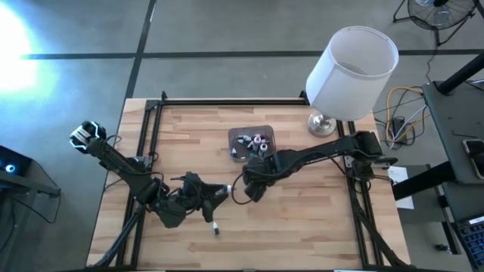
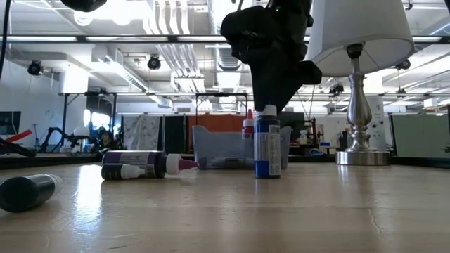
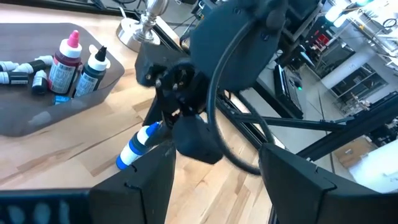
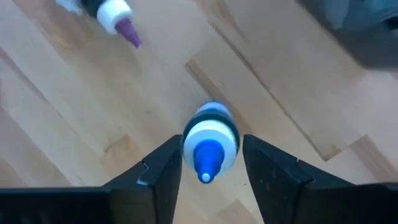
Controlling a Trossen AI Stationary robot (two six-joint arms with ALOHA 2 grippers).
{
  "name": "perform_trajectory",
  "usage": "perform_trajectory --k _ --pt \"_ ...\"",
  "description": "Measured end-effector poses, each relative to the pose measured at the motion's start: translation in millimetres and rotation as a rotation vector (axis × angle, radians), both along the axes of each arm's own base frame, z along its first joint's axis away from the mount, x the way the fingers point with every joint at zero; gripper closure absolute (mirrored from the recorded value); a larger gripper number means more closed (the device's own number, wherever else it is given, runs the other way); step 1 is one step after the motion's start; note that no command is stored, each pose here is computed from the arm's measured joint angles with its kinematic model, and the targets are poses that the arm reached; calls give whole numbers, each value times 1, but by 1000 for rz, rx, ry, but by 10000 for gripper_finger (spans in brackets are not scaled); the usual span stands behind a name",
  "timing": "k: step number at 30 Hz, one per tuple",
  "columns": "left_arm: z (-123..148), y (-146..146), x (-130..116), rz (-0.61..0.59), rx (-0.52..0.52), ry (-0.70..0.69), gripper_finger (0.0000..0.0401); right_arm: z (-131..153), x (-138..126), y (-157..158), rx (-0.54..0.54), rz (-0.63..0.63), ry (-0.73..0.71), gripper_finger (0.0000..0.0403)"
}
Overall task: Pick & Place food coloring
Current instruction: Put the large blue food coloring bottle into the bin
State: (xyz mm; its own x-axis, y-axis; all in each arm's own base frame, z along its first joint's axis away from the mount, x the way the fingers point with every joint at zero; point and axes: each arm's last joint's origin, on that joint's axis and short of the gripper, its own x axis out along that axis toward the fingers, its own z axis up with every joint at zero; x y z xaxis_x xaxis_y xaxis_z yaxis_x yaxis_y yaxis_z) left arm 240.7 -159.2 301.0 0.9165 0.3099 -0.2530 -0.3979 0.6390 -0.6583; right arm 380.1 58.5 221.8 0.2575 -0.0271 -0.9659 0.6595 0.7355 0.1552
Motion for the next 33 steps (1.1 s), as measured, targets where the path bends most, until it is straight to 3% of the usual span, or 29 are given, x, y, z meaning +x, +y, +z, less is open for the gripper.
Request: perform_trajectory --k 5,11,16,20,27,33 --pt "0 0 0 0 4 5 195 -8 2 2 29 32 28 260" --pt "-2 0 -1 0 10 14 195 -2 3 -1 -14 39 10 287" --pt "-2 0 -1 1 10 14 195 21 5 -5 -91 77 -38 292" --pt "-2 -2 -2 -8 9 14 195 50 9 -9 -213 151 -59 294" --pt "-2 -9 -7 -36 4 13 195 101 20 -56 -400 217 -124 294" --pt "0 -18 -15 -25 4 -21 195 83 39 -99 -318 242 -67 294"
